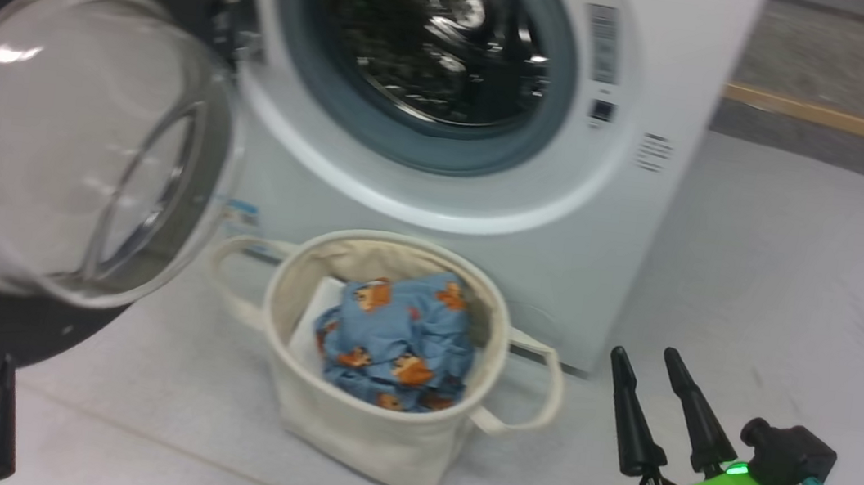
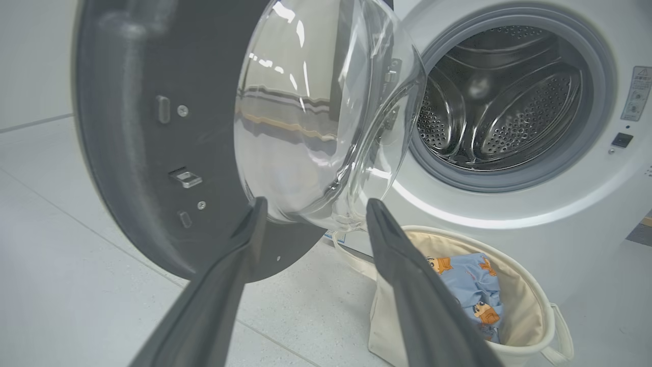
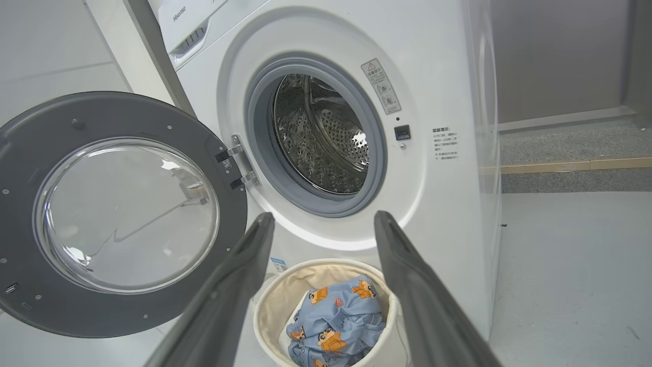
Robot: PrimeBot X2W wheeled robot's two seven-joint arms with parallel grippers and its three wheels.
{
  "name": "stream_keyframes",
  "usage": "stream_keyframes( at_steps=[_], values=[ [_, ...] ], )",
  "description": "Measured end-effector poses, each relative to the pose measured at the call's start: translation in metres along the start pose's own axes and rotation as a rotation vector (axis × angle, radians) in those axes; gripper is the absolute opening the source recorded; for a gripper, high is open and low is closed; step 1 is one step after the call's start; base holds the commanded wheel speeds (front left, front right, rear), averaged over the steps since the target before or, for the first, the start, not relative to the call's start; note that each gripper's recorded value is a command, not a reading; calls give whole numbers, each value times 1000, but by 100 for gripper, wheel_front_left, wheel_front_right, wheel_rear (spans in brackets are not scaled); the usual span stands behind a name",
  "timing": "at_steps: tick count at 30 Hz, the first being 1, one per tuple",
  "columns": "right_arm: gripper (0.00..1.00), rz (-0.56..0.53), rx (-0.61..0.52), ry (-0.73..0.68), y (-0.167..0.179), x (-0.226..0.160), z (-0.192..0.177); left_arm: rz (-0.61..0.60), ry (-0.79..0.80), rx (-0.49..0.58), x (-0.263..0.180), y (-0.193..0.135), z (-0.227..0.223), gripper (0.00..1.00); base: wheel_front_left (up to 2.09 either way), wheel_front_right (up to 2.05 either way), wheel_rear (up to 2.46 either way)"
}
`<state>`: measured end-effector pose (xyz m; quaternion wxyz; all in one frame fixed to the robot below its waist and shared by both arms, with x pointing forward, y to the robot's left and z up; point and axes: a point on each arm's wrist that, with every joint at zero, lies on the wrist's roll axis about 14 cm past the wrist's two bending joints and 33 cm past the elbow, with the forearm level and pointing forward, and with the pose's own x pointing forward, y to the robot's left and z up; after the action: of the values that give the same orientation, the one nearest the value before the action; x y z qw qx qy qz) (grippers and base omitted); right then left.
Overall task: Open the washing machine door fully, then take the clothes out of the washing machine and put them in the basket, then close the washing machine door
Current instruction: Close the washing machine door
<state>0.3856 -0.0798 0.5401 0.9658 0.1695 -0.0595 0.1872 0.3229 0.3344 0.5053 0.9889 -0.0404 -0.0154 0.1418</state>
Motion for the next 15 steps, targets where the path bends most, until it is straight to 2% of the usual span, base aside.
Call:
stream_keyframes(
  at_steps=[8, 15],
  values=[
    [100, 126, 30, 43, 42, 23, -18, 150, -11, 27, -33, 53, 8, 100, 0, 0, 0],
    [100, 226, 55, 76, 75, 37, -32, 260, -36, 19, -55, 87, 17, 100, 0, 0, 0]
  ],
)
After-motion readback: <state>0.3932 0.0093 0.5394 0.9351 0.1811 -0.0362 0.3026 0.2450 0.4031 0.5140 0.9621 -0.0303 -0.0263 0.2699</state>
